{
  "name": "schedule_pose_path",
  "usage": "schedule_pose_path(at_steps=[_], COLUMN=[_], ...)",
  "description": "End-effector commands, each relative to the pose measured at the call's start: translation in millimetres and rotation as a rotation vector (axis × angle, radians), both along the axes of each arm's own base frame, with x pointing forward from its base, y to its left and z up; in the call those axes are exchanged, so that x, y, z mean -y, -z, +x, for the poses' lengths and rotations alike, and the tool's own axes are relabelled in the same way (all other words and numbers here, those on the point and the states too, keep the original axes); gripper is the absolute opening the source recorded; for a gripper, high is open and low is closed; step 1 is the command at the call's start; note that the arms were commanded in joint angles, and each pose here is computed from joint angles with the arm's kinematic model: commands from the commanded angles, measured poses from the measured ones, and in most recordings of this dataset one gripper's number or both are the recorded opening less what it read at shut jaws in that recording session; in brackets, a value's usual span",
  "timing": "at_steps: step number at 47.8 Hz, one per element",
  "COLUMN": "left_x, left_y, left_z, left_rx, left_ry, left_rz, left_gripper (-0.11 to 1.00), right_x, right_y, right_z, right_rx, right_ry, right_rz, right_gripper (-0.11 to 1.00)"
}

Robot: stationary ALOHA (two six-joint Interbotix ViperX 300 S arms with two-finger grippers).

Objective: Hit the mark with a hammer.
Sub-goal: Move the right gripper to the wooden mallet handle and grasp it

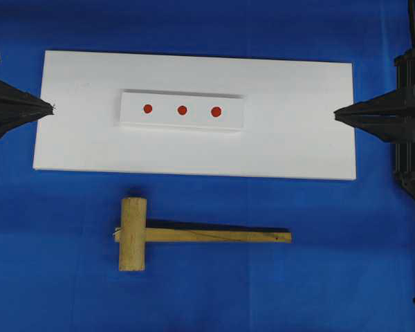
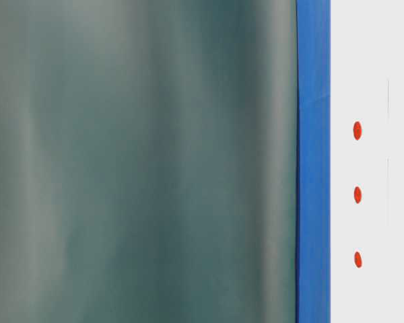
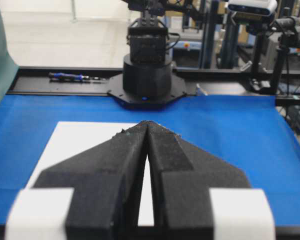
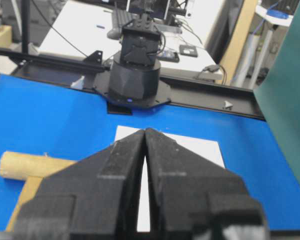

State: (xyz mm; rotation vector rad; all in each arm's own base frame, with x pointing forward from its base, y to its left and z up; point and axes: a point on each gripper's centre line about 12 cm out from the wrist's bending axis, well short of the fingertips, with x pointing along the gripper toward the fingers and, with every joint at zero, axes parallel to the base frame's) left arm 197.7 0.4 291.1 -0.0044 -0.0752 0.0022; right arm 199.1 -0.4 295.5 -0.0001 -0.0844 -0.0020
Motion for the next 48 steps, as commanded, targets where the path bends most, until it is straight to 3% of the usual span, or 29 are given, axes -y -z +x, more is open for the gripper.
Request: schedule_pose_path(at_steps=[1, 8, 19, 32, 39, 48], left_x=[3, 3, 3, 2, 1, 1], left_y=[-5, -5, 0, 3, 4, 3], left_z=[3, 3, 4, 4, 4, 3], left_rx=[0.011, 0.009, -0.032, -0.051, -0.054, -0.054], left_ry=[0.013, 0.012, 0.012, 0.009, 0.005, 0.003], left_rz=[0.003, 0.008, 0.005, 0.008, 0.008, 0.011], left_gripper=[0.0, 0.0, 0.0, 0.0, 0.0, 0.0], right_x=[-1, -9, -33, -49, -59, -74], right_y=[-6, -8, -10, 11, 30, 59], right_z=[3, 14, 41, 84, 107, 139], right_rx=[0.012, -0.057, -0.161, -0.298, -0.377, -0.479], right_ry=[-0.003, -0.044, -0.136, -0.156, -0.165, -0.165], right_rz=[0.009, 0.013, 0.08, 0.164, 0.19, 0.223], right_gripper=[0.0, -0.06, -0.06, -0.02, 0.17, 0.7])
